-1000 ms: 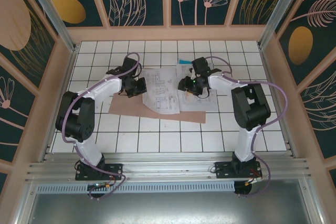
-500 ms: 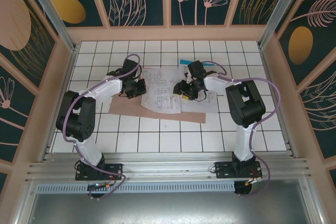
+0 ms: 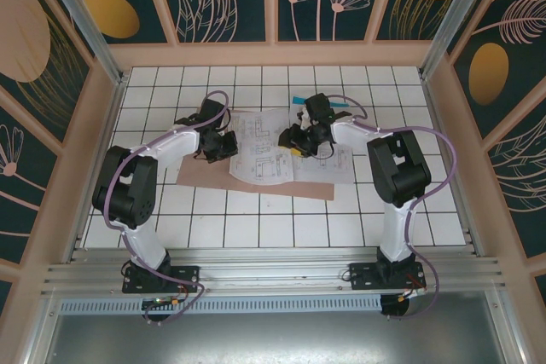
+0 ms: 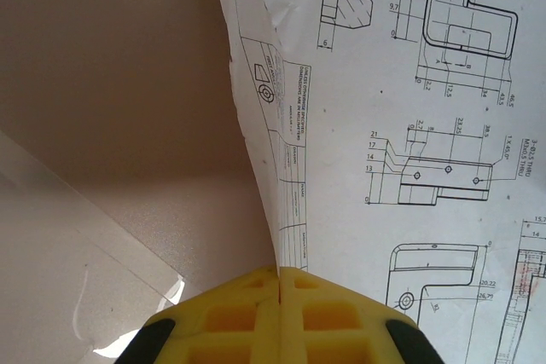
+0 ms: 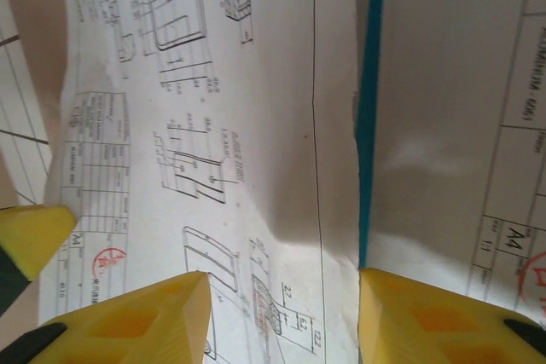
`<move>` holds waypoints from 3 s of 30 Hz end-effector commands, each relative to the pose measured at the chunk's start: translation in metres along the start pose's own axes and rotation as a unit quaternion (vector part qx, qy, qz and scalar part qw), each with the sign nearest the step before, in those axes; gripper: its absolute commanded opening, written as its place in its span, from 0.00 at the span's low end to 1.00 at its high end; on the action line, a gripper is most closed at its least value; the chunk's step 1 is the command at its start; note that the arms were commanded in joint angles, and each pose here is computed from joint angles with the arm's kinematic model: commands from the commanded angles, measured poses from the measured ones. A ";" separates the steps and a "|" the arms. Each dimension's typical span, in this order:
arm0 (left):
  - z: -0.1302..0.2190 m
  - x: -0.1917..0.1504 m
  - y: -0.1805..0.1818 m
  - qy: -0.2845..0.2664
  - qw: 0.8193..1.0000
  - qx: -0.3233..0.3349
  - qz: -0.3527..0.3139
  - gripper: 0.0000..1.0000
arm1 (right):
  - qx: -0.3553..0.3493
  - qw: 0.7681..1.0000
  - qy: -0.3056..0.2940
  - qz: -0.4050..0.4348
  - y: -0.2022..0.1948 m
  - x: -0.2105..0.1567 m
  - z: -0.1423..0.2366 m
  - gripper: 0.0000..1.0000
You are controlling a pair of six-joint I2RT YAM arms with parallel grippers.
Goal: Put the files into the folder
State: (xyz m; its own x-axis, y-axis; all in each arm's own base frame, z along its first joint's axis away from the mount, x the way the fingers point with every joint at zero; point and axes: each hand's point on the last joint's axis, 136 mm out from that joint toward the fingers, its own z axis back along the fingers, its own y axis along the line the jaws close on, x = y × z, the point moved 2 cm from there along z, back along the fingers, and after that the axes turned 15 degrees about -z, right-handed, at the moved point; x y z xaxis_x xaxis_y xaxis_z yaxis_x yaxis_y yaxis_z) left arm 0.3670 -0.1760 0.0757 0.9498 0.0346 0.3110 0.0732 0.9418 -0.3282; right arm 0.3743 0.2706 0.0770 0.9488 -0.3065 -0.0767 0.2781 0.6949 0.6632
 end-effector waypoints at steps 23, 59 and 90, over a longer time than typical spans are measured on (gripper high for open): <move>-0.011 -0.009 0.005 0.011 1.000 0.000 -0.003 0.00 | 0.029 0.998 0.051 0.017 0.022 -0.018 -0.020 0.37; 0.054 0.001 0.131 -0.090 0.962 0.082 0.245 0.95 | 0.004 0.960 -0.167 0.223 0.066 0.021 0.054 0.00; 0.041 -0.032 0.160 -0.057 0.953 0.081 0.285 0.99 | 0.088 0.945 -0.108 0.296 0.098 -0.033 0.016 0.00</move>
State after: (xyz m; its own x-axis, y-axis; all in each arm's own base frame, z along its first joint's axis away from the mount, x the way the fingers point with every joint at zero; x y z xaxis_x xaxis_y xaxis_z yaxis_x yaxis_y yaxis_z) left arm 0.3376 -0.0183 0.0477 0.7783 0.5895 0.2162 -0.5065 0.7929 -0.3388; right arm 0.3734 0.3284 0.1624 0.8682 -0.0579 0.4928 -0.3152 0.7026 0.6379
